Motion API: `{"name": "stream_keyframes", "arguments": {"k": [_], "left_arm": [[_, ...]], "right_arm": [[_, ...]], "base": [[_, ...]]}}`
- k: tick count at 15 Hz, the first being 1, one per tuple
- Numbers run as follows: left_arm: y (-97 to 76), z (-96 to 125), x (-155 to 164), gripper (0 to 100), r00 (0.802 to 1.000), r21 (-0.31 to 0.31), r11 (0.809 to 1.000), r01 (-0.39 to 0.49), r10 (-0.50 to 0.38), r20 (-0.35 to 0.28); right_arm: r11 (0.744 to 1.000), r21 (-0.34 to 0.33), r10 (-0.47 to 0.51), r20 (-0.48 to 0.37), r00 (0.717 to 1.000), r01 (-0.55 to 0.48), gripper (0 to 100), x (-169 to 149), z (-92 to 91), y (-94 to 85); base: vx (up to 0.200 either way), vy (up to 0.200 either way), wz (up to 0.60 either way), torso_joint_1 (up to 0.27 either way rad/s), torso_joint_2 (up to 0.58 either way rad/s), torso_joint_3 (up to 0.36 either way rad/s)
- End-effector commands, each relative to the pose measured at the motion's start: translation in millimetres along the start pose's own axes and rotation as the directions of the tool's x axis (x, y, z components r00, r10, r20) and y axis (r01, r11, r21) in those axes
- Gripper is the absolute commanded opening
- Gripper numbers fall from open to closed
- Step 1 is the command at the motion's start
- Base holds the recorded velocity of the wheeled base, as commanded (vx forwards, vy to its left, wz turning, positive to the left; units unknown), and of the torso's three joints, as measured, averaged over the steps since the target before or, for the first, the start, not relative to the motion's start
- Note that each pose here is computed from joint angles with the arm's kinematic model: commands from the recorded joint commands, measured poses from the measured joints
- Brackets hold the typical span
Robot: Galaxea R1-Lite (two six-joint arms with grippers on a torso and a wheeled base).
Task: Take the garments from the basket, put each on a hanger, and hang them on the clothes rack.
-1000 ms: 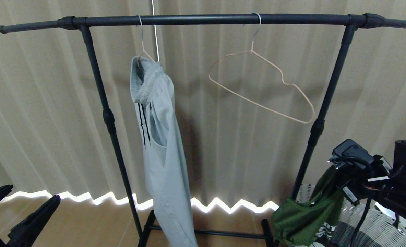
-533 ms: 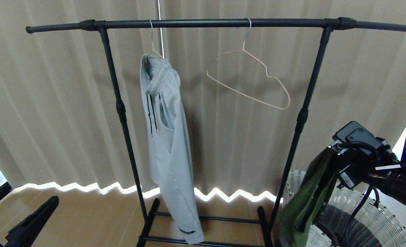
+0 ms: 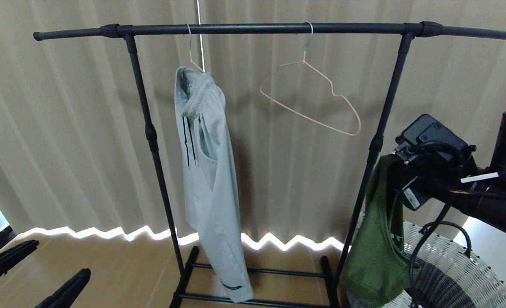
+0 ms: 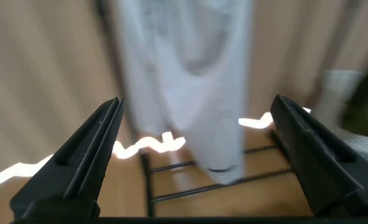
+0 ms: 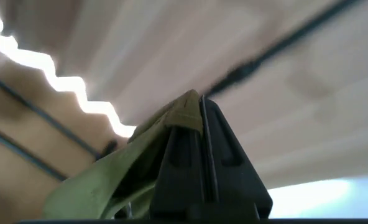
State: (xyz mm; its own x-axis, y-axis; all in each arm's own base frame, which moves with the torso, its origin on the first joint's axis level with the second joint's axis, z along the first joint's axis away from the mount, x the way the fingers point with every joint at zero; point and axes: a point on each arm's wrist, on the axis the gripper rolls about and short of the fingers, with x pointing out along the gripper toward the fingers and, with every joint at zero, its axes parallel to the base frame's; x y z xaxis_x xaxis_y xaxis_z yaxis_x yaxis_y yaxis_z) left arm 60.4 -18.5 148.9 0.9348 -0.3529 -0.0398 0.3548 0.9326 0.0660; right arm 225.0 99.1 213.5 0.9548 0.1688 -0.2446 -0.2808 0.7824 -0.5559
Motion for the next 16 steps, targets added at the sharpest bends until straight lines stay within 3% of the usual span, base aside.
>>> {"name": "stream_keyframes", "arguments": {"k": [1,5,6,7,8,11,12,14,15,16], "left_arm": [[-6.2,19.9,11.0,100,0.993,0.005,0.994,0.114,-0.114,0.013],[-25.6,44.8,62.8,100,0.957,-0.009,0.964,0.267,-0.266,-0.115],[-36.8,35.3,80.2,100,0.929,-0.028,0.949,0.313,-0.312,-0.198],[-39.8,32.6,83.3,100,0.921,-0.033,0.945,0.324,-0.324,-0.217],[-54.9,25.9,95.1,100,0.894,-0.073,0.934,0.349,-0.355,-0.272],[-89.7,42.8,116.0,100,0.889,-0.180,0.922,0.342,-0.380,-0.255],[-109.9,50.8,125.2,100,0.881,-0.234,0.906,0.353,-0.406,-0.242],[-133.7,50.5,140.4,100,0.865,-0.292,0.889,0.352,-0.428,-0.261],[-133.7,50.5,140.4,100,0.865,-0.292,0.889,0.352,-0.428,-0.261],[-147.5,43.9,154.1,100,0.859,-0.317,0.881,0.353,-0.439,-0.264]], "right_arm": [[0.998,0.039,0.048,0.077,0.996,-0.052,0,-0.1,22.4,12.2],[0.983,0.102,0.132,0.207,0.969,-0.156,0,-9.5,58.0,34.0],[0.973,0.125,0.160,0.241,0.957,-0.194,0,-14.3,66.8,41.2],[0.971,0.129,0.167,0.250,0.954,-0.203,0,-15.8,68.5,43.0],[0.958,0.139,0.207,0.276,0.939,-0.252,0,-22.0,73.7,53.4],[0.950,0.134,0.235,0.290,0.928,-0.283,0,-24.1,77.8,61.5],[0.944,0.124,0.258,0.299,0.919,-0.306,0,-25.3,79.3,65.7],[0.938,0.115,0.281,0.304,0.910,-0.328,0,-25.3,80.4,70.7],[0.938,0.115,0.281,0.304,0.910,-0.328,0,-25.3,80.4,70.7],[0.925,0.136,0.296,0.329,0.897,-0.355,0,-28.4,86.5,74.2]], "base": [[0.000,0.000,0.00,0.000,0.00,0.000],[0.000,0.000,0.00,0.000,0.00,0.000],[0.000,0.000,0.00,0.000,0.00,0.000],[0.000,0.000,0.00,0.000,0.00,0.000],[0.000,0.000,0.00,0.000,0.00,0.000],[0.000,0.000,0.00,0.000,0.00,0.000],[0.000,0.000,0.00,0.000,0.00,0.000],[0.000,0.000,0.00,0.000,0.00,0.000],[0.000,0.000,0.00,0.000,0.00,0.000],[0.000,0.000,0.00,0.000,0.00,0.000]]}}
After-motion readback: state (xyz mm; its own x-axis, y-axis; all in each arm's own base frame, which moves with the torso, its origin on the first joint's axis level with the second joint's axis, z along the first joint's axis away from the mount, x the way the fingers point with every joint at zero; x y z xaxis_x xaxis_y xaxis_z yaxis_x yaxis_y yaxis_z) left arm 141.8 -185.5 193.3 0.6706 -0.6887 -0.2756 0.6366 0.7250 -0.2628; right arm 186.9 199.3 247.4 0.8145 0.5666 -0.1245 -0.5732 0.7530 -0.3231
